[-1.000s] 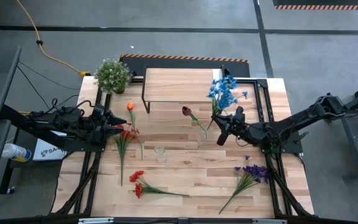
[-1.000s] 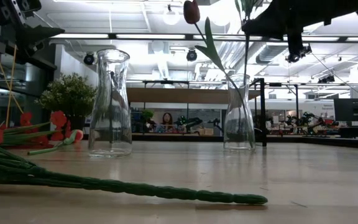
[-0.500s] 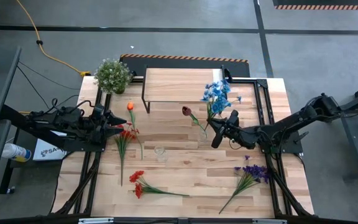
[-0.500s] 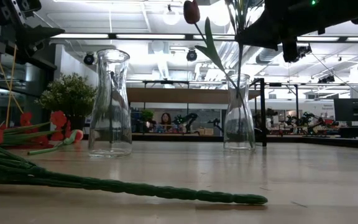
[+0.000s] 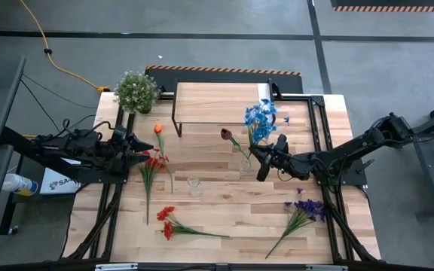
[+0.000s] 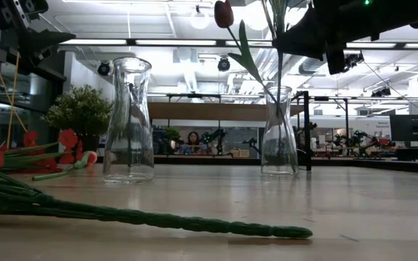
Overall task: Pick and place flowers into a vace then onto a shelf
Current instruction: Put the blue flower into the right transparent vase
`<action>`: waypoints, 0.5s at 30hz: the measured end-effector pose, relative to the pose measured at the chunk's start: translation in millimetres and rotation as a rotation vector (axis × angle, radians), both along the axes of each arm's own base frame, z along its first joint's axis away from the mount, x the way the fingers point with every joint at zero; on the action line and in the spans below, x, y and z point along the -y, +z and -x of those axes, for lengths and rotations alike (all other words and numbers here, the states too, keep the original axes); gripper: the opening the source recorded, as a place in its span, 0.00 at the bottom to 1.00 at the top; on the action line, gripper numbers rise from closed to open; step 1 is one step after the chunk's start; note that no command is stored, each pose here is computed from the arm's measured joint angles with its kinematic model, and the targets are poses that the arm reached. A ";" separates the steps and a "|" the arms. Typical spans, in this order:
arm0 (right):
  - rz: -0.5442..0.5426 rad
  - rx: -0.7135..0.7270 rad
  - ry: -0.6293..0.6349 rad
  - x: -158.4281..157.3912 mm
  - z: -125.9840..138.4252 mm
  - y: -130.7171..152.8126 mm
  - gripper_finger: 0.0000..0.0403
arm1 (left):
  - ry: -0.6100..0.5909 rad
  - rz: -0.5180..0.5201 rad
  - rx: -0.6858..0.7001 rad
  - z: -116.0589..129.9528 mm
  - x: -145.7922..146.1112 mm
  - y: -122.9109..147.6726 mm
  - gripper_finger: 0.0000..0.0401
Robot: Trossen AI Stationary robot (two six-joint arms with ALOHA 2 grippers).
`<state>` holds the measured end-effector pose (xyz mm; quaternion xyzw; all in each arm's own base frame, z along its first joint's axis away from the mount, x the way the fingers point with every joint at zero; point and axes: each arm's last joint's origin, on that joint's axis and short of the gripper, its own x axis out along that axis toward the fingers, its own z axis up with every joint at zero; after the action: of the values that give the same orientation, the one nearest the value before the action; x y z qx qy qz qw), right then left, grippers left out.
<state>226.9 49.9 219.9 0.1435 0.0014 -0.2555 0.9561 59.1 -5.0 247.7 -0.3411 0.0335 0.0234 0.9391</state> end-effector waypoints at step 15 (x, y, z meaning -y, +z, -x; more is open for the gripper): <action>-0.032 -0.007 0.045 -1.2 -0.4 -2.2 0.21 | 0.000 0.000 -0.001 0.0 0.0 -0.1 0.89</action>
<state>227.3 51.1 217.6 0.1576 0.0120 -0.2343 0.9592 59.1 -5.0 247.6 -0.3411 0.0339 0.0234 0.9391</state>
